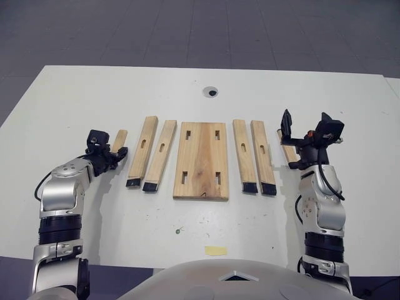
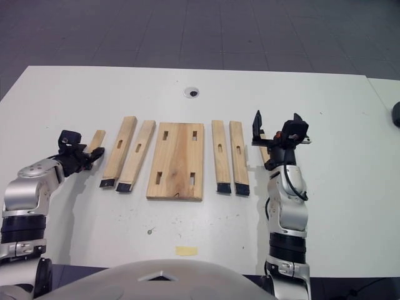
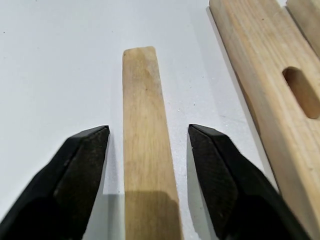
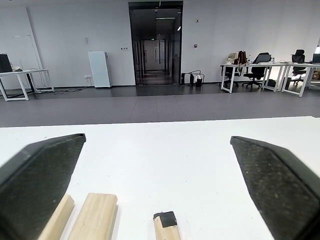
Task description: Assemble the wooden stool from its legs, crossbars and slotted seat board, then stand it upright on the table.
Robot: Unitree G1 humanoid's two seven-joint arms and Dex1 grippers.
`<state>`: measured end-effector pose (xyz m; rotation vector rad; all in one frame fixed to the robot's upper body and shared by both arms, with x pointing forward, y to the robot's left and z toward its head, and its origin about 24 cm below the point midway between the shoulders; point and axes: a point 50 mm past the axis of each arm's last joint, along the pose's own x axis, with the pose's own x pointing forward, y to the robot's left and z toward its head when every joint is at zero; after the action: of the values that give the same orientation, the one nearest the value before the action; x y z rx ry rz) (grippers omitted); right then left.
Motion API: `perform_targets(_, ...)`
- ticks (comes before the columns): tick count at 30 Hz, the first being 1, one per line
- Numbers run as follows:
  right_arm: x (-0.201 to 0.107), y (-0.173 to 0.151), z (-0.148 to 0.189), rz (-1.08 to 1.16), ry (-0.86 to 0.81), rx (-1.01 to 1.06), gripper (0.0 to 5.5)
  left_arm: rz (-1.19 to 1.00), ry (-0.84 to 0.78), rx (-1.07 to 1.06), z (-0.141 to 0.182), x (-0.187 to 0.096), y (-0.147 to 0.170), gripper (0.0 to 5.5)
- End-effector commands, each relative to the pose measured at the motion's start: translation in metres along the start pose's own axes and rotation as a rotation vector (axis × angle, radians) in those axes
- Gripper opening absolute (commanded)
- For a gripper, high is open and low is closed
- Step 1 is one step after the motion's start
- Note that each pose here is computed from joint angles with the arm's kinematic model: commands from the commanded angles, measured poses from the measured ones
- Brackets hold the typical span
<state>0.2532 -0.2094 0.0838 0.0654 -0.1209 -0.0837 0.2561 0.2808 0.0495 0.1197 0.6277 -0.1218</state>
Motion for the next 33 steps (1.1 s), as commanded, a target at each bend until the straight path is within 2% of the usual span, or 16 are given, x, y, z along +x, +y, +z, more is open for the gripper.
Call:
perform_targets(1,0.0,0.0,0.0,-0.009,-0.007,0.0,5.4,-0.005,0.278,-0.089,-0.058,-0.001,-0.002,2.27)
perform_targets(7,0.003,-0.001,0.002,-0.022,-0.021,0.003,5.4,-0.027,0.246,-0.078,-0.052,0.001,-0.008,1.32)
perform_targets(10,0.006,0.001,0.004,-0.014,-0.028,0.005,5.4,-0.021,0.159,-0.042,-0.033,0.003,-0.01,1.29)
perform_targets(15,0.014,0.006,0.015,0.032,-0.058,0.038,5.4,0.115,-0.201,0.014,0.041,0.004,-0.003,1.29)
perform_targets(17,0.018,0.012,0.02,0.072,-0.052,0.159,5.4,0.182,-0.34,0.102,0.07,-0.002,-0.002,1.29)
perform_targets(19,0.021,0.028,0.03,0.174,-0.037,0.378,5.4,0.195,-0.495,0.152,0.102,-0.011,-0.01,1.29)
perform_targets(22,0.015,0.056,0.049,0.413,-0.001,0.704,5.4,0.066,-0.687,0.264,0.135,-0.02,-0.045,1.29)
perform_targets(25,0.006,0.078,0.055,0.573,0.076,0.948,5.4,-0.267,-0.794,0.304,0.142,-0.028,-0.099,1.29)
perform_targets(29,0.0,0.09,0.062,0.663,0.122,1.029,5.4,-0.514,-0.8,0.365,0.126,-0.033,-0.14,1.29)
perform_targets(33,0.001,0.099,0.056,0.654,0.2,1.044,5.4,-0.615,-0.78,0.358,0.114,-0.037,-0.159,1.29)
